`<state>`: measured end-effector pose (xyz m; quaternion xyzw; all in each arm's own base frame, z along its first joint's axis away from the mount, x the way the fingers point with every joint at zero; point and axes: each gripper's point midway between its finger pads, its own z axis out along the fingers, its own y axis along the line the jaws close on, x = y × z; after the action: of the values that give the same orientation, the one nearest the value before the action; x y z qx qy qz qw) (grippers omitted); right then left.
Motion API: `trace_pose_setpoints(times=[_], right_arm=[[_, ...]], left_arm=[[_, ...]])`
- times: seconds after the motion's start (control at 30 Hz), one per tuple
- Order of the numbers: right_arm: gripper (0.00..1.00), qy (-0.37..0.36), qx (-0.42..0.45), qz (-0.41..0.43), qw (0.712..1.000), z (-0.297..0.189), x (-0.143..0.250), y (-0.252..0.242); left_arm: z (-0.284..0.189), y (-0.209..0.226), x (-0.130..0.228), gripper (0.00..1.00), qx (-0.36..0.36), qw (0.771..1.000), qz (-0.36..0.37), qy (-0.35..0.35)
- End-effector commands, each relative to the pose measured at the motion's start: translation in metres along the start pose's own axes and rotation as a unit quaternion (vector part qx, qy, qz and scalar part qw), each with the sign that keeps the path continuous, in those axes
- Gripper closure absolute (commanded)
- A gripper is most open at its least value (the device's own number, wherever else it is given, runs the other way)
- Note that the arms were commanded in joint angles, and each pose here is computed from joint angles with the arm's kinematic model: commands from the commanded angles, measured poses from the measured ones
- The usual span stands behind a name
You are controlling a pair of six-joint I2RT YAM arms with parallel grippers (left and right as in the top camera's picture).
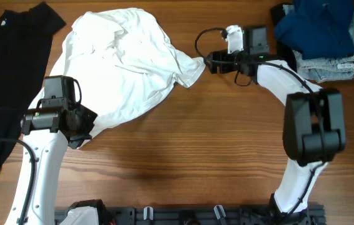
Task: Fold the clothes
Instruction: 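Lift the T-shirt with both grippers and shake it out in the air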
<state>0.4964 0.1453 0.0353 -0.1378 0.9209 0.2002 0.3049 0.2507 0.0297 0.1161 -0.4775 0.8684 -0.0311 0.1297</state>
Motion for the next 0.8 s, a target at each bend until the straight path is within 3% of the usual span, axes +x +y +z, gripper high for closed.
trace_pose_setpoints(times=[0.0,0.27,0.3,0.4,0.43,0.5,0.67,0.77], right_arm=[[0.09,0.018,-0.027,-0.007,0.999,0.028,0.014,0.02],[0.15,0.035,-0.032,-0.013,0.999,0.058,0.035,0.037],[0.22,0.039,-0.033,-0.013,0.999,0.059,0.038,0.038],[0.6,0.04,-0.033,-0.014,0.999,0.06,0.039,0.039],[0.77,0.04,-0.033,-0.012,0.999,0.06,0.038,0.039],[0.94,0.04,-0.033,-0.003,0.999,0.06,0.038,0.039],[0.96,0.034,-0.032,-0.004,0.999,0.056,0.034,0.039],[0.96,-0.003,-0.026,-0.003,1.0,0.026,-0.006,0.036]], left_arm=[[-0.005,-0.003,-0.001,0.96,0.013,1.0,0.014,-0.002],[-0.005,-0.003,-0.002,0.96,0.012,1.0,0.014,-0.007],[-0.006,-0.003,-0.003,0.96,0.011,1.0,0.014,-0.009],[-0.006,-0.004,-0.006,0.96,0.011,1.0,0.014,-0.015],[-0.006,-0.004,-0.006,0.96,0.012,1.0,0.014,-0.016],[-0.006,-0.004,-0.008,0.96,0.011,1.0,0.014,-0.021],[-0.006,-0.003,-0.014,0.96,0.007,0.999,0.013,-0.036],[-0.01,-0.02,-0.027,0.96,0.039,0.996,0.045,-0.066]])
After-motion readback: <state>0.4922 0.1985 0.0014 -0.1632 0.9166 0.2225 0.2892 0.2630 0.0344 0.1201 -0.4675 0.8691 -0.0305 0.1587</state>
